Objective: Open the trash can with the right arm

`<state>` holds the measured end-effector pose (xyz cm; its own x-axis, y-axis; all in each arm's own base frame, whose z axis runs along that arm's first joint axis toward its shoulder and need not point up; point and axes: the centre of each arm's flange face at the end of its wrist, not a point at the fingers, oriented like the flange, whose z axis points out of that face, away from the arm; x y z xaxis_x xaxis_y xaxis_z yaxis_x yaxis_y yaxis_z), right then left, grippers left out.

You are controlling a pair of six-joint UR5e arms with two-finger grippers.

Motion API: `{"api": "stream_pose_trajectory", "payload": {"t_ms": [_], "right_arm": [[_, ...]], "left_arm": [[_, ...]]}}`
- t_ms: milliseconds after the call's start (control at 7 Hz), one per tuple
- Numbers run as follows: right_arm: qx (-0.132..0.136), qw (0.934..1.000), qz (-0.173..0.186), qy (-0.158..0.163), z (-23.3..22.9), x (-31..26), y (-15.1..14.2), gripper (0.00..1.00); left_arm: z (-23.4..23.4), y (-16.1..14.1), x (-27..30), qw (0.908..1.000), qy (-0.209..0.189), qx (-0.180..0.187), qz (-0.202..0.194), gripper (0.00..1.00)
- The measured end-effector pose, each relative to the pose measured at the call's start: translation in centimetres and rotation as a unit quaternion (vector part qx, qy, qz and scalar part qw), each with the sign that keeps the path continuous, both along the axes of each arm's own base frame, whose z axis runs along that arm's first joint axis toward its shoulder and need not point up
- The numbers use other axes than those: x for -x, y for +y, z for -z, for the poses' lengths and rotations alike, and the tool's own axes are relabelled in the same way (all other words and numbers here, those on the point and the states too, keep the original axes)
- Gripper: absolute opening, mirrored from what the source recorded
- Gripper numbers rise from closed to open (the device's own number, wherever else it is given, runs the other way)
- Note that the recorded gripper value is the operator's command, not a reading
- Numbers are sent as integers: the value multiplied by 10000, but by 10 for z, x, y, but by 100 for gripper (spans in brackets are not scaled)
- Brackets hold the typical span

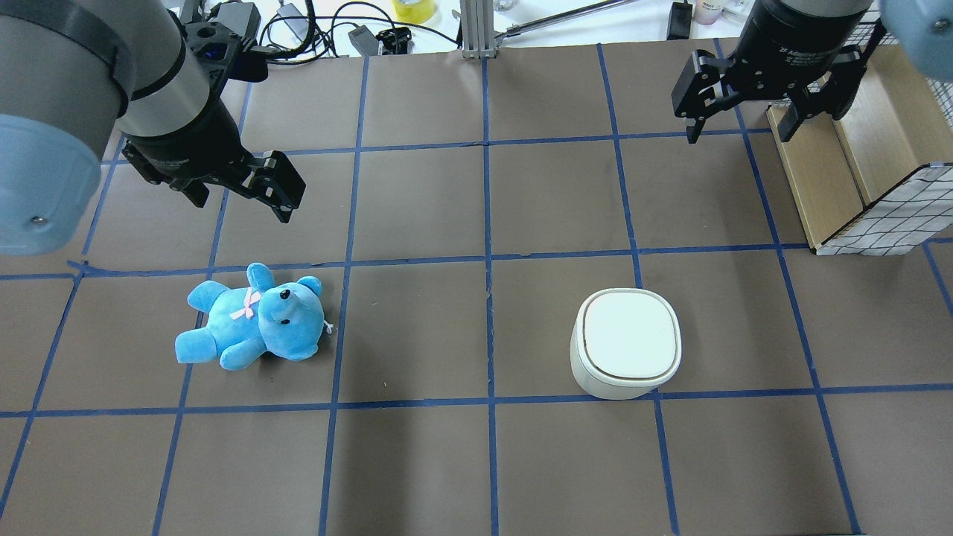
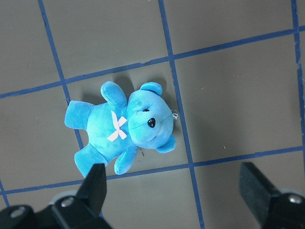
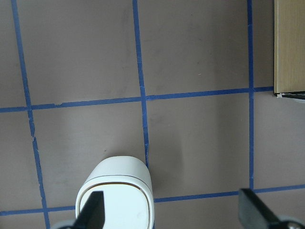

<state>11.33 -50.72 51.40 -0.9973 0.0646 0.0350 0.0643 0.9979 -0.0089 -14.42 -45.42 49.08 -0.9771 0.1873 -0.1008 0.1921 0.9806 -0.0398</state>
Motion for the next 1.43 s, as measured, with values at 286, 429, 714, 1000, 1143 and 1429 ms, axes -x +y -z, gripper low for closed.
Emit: {"api": "stream_pose_trajectory", "payload": {"t_ms": [286,429,714,1000,1143,1429], "right_arm": [[-111,9999,-8,-38,0,-2,5,100],[-132,9999,-8,-42,0,-2,6,100],[-146,9998,-13,-123,0,-4,6,100],[-153,9997,-16,-183,1,-5,5,100],[-156,9997,-13,-184,1,-5,6,100],[-159,9997,-1,-178,2,-4,6,87]], "left_arm": [[0,0,0,10000,0,0,0,100],[0,0,0,10000,0,0,0,100],[0,0,0,10000,0,0,0,100],[0,0,0,10000,0,0,0,100],[0,0,0,10000,0,0,0,100],[0,0,0,10000,-3,0,0,100]]}}
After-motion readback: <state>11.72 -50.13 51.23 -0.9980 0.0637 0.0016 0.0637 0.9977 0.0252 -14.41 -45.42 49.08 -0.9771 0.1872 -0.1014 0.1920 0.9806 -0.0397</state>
